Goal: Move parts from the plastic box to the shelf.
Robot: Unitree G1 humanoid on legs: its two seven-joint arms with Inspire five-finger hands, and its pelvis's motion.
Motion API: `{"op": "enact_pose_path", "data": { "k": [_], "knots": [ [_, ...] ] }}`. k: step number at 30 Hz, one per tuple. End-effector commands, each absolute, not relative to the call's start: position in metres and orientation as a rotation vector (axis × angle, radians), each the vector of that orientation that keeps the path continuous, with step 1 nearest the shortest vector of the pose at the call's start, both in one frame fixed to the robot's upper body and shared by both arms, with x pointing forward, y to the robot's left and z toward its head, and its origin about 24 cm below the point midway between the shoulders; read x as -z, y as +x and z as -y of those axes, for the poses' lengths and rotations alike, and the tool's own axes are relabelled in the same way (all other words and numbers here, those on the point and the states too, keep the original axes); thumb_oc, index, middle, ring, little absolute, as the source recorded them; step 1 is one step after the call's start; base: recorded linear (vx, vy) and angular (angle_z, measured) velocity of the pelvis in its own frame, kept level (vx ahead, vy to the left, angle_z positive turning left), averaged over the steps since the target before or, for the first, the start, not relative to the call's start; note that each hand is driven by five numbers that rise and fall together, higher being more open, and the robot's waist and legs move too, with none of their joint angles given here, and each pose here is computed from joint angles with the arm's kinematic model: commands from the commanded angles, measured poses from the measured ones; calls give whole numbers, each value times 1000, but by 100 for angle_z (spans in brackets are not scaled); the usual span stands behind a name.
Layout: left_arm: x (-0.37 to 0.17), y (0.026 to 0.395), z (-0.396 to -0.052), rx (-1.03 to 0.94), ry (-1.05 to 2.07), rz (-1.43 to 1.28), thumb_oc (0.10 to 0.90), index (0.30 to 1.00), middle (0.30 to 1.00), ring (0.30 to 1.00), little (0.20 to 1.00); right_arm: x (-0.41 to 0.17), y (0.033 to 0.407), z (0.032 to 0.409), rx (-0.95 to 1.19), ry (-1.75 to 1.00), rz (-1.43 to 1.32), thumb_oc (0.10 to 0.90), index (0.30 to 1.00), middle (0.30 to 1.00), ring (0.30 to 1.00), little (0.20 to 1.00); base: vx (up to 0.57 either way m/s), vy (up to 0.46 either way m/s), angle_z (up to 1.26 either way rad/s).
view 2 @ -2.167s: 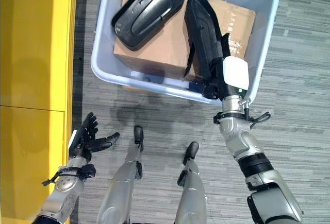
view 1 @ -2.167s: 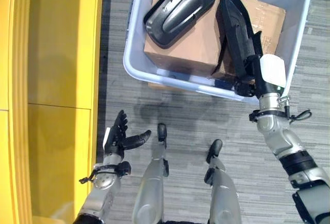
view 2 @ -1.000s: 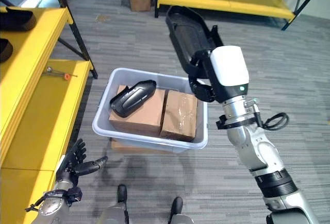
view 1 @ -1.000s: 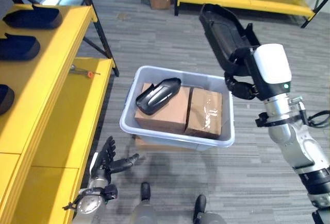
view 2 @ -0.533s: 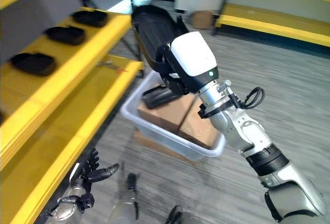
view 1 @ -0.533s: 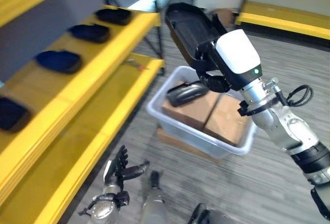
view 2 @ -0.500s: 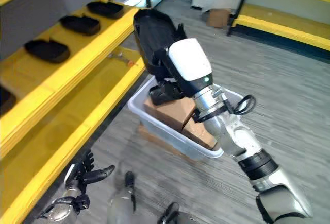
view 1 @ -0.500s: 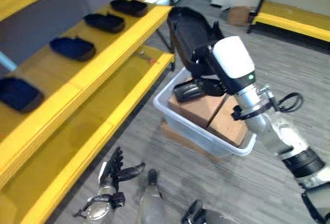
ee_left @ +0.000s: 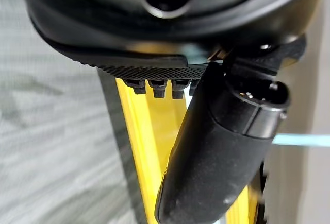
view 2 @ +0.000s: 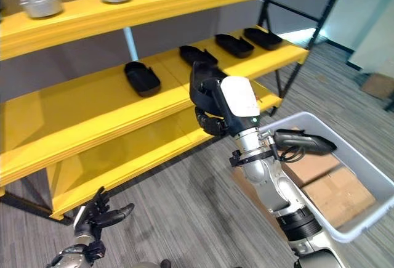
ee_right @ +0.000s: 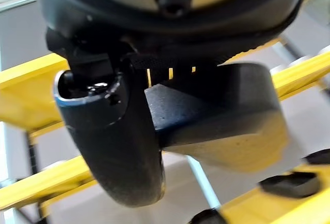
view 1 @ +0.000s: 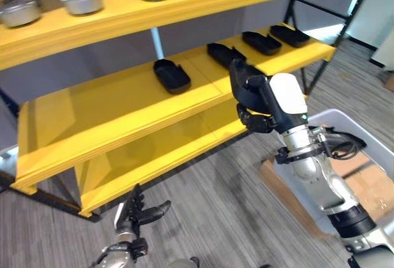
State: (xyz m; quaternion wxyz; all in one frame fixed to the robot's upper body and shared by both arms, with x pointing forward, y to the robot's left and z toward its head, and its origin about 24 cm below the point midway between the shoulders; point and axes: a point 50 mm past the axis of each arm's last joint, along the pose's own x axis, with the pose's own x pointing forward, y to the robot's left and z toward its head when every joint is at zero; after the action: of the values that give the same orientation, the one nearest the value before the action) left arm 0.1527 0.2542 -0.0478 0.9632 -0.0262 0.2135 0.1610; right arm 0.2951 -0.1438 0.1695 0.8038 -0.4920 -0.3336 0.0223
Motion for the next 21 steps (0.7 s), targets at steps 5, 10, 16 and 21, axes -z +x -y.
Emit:
{"op": "enact_pose_path", "data": {
  "k": [5,10,16,21],
  "knots": [
    [10,174,-246,-240,6,-210,900,1000,1000,1000,1000,-247,293,122,51,-1031,1071,400,300,300,300,300,12,197,-4],
    [3,181,-250,-237,46,-182,900,1000,1000,1000,1000,-241,294,123,38,-1058,1047,400,300,300,300,300,17,112,14],
    [7,184,-250,-236,46,-195,900,1000,1000,1000,1000,-232,292,132,-1,-1055,996,400,300,300,300,300,6,57,45],
    [7,188,-245,-217,30,-192,900,1000,1000,1000,1000,-241,288,124,-39,-994,1050,400,300,300,300,300,24,-34,30]
  ]
}}
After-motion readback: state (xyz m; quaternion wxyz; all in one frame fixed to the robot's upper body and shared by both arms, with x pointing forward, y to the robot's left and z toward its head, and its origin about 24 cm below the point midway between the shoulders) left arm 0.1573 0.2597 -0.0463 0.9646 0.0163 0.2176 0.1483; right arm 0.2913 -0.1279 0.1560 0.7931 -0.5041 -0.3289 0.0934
